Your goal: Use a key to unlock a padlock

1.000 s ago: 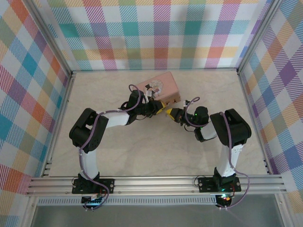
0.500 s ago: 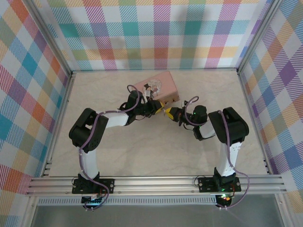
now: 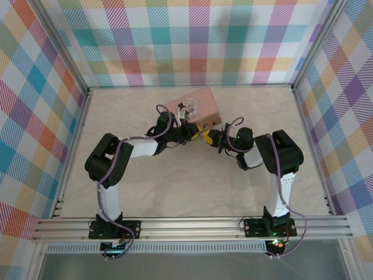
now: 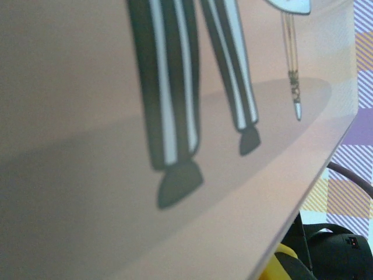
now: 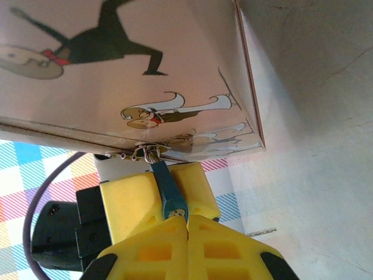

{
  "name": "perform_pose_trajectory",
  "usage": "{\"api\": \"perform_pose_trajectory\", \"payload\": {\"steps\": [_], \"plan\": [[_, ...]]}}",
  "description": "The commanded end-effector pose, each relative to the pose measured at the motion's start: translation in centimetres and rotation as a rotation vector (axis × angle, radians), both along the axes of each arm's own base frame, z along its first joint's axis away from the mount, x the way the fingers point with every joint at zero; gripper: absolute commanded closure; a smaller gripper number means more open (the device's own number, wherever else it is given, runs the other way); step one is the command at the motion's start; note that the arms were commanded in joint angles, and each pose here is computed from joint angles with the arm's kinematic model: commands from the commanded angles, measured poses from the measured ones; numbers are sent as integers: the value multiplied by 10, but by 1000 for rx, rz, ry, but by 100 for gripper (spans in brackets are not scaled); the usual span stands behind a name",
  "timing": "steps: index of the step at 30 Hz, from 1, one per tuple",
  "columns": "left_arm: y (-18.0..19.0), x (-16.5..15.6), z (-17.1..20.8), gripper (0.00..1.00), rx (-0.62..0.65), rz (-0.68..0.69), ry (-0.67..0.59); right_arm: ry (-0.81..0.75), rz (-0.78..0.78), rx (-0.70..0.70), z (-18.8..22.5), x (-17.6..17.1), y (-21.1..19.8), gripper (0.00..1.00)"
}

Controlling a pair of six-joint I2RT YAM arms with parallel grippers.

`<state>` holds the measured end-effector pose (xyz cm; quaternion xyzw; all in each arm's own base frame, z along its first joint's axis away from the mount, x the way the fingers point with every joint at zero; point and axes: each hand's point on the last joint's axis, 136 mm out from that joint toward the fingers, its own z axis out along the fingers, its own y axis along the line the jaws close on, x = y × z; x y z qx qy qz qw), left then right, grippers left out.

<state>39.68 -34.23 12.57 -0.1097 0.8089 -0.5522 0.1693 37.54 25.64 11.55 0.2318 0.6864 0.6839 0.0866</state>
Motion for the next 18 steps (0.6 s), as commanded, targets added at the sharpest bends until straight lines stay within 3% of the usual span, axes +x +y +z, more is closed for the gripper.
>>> {"api": "perform_pose_trajectory", "payload": {"steps": [1,7,18], "plan": [[-39,-44,33,100,-106,-218,-6,-65,5,49,23,13,13,100],[-57,-63,33,100,-83,-305,-8,-79,-8,60,31,18,18,100],[-61,-74,33,100,-86,-331,-8,-86,18,54,45,16,28,100]]}}
